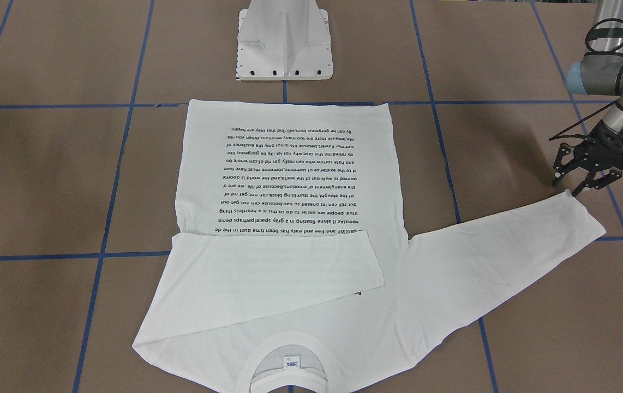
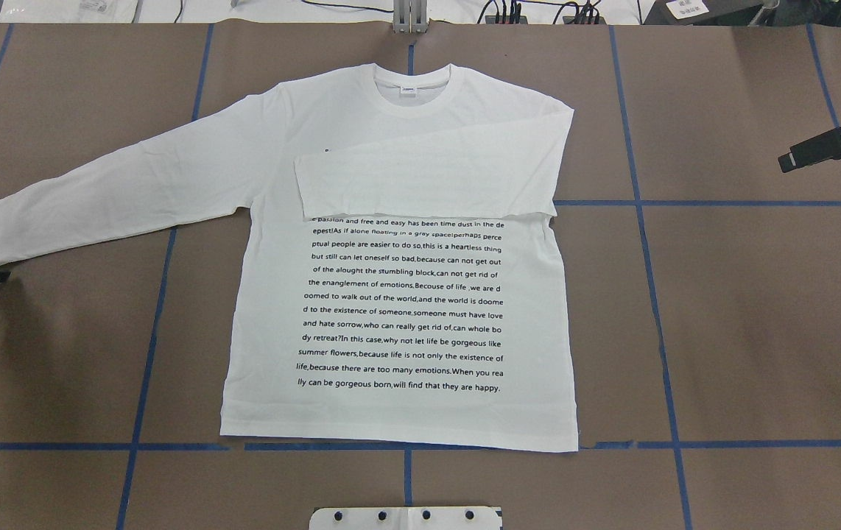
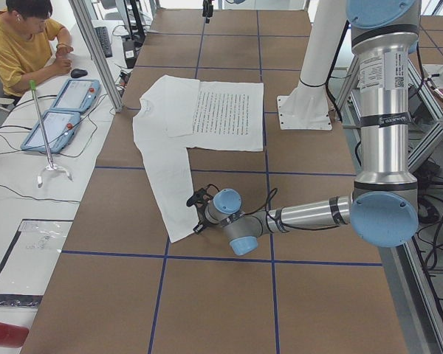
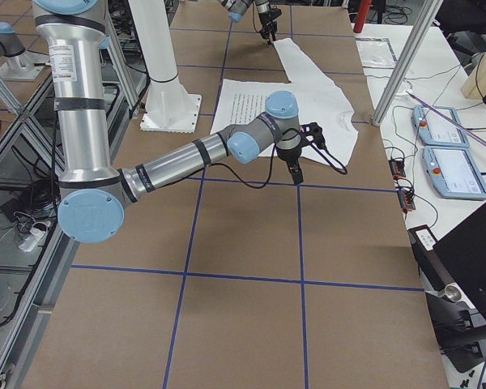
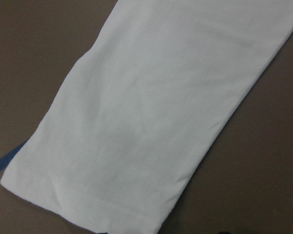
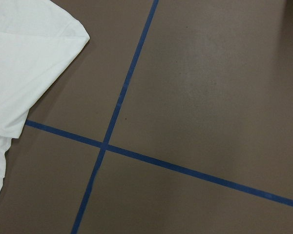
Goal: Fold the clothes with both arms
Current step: 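Grasp the cuff of the other sleeve with the left gripper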
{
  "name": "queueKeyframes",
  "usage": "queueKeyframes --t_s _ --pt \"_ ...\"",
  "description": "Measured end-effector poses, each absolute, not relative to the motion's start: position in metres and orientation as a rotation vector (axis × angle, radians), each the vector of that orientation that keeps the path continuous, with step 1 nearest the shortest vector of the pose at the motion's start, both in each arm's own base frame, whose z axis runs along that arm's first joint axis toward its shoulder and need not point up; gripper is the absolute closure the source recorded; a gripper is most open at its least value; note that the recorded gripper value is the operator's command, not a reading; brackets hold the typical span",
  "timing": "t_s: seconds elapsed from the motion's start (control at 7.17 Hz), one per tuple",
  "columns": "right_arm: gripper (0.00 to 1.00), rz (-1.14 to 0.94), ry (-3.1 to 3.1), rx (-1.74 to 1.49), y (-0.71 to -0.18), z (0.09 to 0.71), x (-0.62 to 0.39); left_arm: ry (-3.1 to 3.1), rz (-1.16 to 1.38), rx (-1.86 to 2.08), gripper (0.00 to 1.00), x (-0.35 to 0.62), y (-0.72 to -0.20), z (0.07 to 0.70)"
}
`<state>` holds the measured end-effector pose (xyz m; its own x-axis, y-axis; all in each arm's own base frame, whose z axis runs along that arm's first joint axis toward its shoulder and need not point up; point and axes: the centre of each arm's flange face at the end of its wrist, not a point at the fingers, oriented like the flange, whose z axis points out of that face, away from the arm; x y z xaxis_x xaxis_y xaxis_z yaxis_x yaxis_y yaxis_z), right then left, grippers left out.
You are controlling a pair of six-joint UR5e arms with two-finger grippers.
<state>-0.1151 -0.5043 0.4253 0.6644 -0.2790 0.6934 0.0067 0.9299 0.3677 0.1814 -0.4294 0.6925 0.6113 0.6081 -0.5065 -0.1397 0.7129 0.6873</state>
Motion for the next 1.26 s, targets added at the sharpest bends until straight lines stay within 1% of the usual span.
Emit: queueKeyframes --t_s 0.28,0.42,0.56,1.26 --pt "0.00 -0.165 -0.832 0.353 -0.505 0.424 -0.115 0.801 0.467 0.643 0.49 0.184 -0.433 0.696" --pt "0.00 -0.165 -0.832 0.354 -0.505 0.424 -0.115 0.801 0.467 0.642 0.75 0.185 -0.434 0.697" --pt "0.00 -0.165 -0.832 0.354 -0.505 0.424 -0.115 0.801 0.466 0.641 1.00 0.185 -0.435 0.697" --pt "0.00 -0.166 -0.833 0.354 -0.504 0.423 -0.115 0.809 0.481 0.674 1.00 0.186 -0.438 0.687"
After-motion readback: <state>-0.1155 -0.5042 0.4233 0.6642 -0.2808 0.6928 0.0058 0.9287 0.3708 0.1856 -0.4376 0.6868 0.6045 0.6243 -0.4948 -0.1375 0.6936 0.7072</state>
